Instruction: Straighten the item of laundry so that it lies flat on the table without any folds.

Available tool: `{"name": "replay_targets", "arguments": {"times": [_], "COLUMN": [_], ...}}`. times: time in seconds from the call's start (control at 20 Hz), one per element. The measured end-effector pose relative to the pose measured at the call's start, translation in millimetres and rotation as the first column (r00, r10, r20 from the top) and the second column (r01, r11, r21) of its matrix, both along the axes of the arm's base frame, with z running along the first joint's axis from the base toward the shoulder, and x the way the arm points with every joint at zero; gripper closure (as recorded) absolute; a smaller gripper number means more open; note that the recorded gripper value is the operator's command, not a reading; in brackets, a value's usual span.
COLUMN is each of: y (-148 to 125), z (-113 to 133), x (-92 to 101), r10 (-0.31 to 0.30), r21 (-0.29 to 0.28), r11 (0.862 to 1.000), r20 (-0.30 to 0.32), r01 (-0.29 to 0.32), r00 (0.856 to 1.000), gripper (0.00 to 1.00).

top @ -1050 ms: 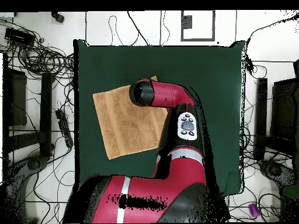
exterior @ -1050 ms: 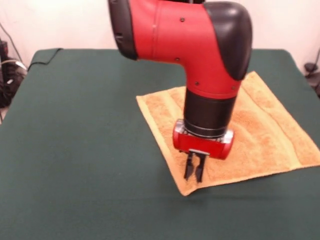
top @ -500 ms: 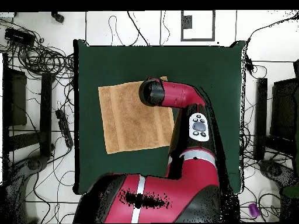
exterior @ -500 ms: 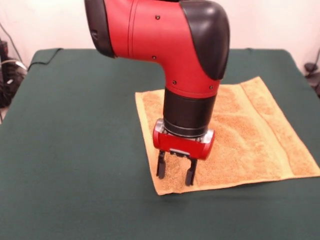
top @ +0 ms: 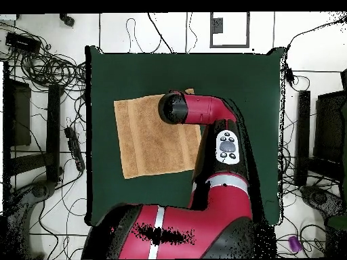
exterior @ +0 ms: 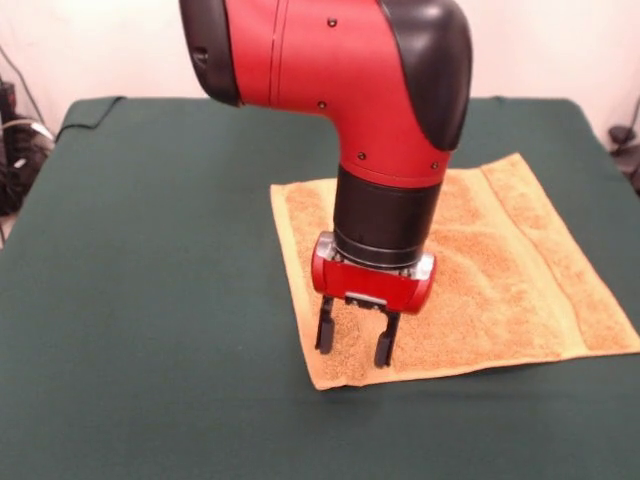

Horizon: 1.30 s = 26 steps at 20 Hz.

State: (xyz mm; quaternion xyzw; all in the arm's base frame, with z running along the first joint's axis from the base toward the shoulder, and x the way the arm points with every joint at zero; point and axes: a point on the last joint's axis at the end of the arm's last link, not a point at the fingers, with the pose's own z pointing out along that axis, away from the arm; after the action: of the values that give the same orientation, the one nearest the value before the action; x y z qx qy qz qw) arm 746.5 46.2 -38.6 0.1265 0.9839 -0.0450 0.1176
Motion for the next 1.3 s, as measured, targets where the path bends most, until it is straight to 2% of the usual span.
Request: {"name": "replay_targets", "arguments": {"times": [0.25, 0.45, 0.75, 0.8, 0.85, 1.3], "y": [-4, -5, -4, -5, -4, -1], "z": [3, 18, 62, 72, 92, 175], "x": [1.4, 4.7, 13.6, 14.7, 16.7, 21.0], "r10": [-0.006, -0.009, -0.011, -0.011, -0.013, -0.025], "r21": [0.002, 0.005, 0.004, 0.003, 0.002, -0.002], "r11": [1.000, 1.000, 1.000, 1.000, 1.000, 1.000], "r20": [0.003, 0.017, 0.054, 0.057, 0.058, 0.015], "r01": [0.006, 0.009, 0.011, 0.011, 0.013, 0.025], "r00": [1.000, 1.000, 0.998, 0.998, 0.998, 1.000], "gripper": [0.00, 0.00, 0.00, 0.00, 0.00, 0.00]}}
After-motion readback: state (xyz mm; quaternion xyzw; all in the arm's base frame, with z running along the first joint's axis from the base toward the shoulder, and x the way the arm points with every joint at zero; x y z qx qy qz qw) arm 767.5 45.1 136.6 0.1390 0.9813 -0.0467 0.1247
